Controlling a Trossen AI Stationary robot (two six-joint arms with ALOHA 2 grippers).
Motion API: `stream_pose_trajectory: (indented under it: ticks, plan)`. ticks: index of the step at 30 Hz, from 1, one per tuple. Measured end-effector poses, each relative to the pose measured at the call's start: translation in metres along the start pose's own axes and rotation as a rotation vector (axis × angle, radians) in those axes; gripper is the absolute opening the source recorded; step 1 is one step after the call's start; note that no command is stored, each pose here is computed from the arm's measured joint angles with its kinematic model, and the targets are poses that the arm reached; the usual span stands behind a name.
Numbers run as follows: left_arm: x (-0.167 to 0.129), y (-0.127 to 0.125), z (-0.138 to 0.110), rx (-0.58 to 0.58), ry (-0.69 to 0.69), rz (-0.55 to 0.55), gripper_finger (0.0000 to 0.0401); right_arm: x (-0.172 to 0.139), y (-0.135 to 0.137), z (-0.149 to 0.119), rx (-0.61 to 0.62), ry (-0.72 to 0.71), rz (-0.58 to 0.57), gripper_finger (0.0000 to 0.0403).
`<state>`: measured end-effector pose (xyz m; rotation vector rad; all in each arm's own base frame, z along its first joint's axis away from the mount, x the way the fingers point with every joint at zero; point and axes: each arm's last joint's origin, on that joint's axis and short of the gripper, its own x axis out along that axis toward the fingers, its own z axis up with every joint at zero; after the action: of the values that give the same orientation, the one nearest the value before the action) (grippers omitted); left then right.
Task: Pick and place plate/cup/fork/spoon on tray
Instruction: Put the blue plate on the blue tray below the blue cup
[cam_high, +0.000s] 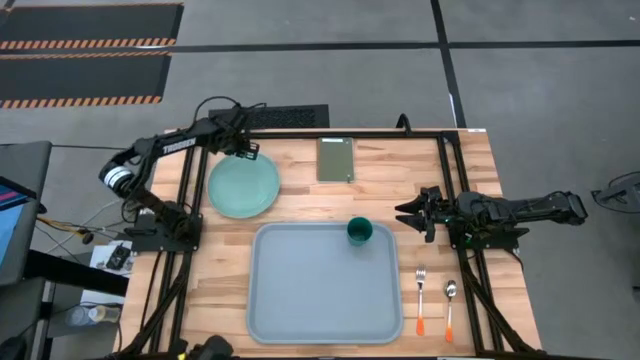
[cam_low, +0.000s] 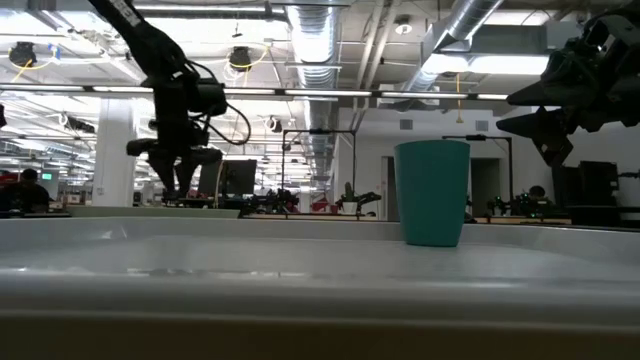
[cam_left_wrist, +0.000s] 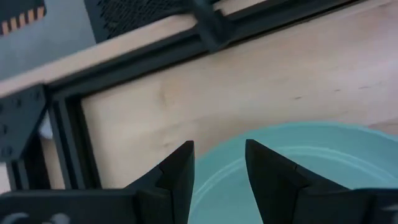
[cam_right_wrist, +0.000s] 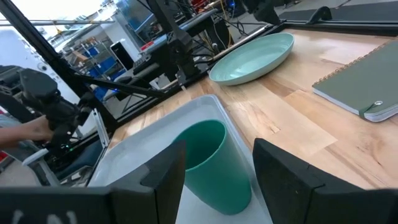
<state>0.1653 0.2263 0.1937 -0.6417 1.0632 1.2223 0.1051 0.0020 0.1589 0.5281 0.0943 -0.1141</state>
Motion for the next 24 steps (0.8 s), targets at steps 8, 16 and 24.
stream_pose_trajectory:
  ticks: [8, 16, 24]
  plan:
    - [0.012, -0.007, 0.019, 0.171, 0.059, 0.073, 0.0131, 0.000, 0.000, 0.000, 0.000, -0.001, -0.001, 0.0214]
    - [0.032, -0.010, 0.020, 0.314, 0.166, 0.074, 0.0131, 0.000, 0.000, 0.000, 0.000, -0.001, -0.001, 0.0214]
    - [0.033, -0.006, 0.017, 0.396, 0.203, 0.114, 0.0131, 0.000, 0.000, 0.000, 0.000, -0.001, -0.001, 0.0214]
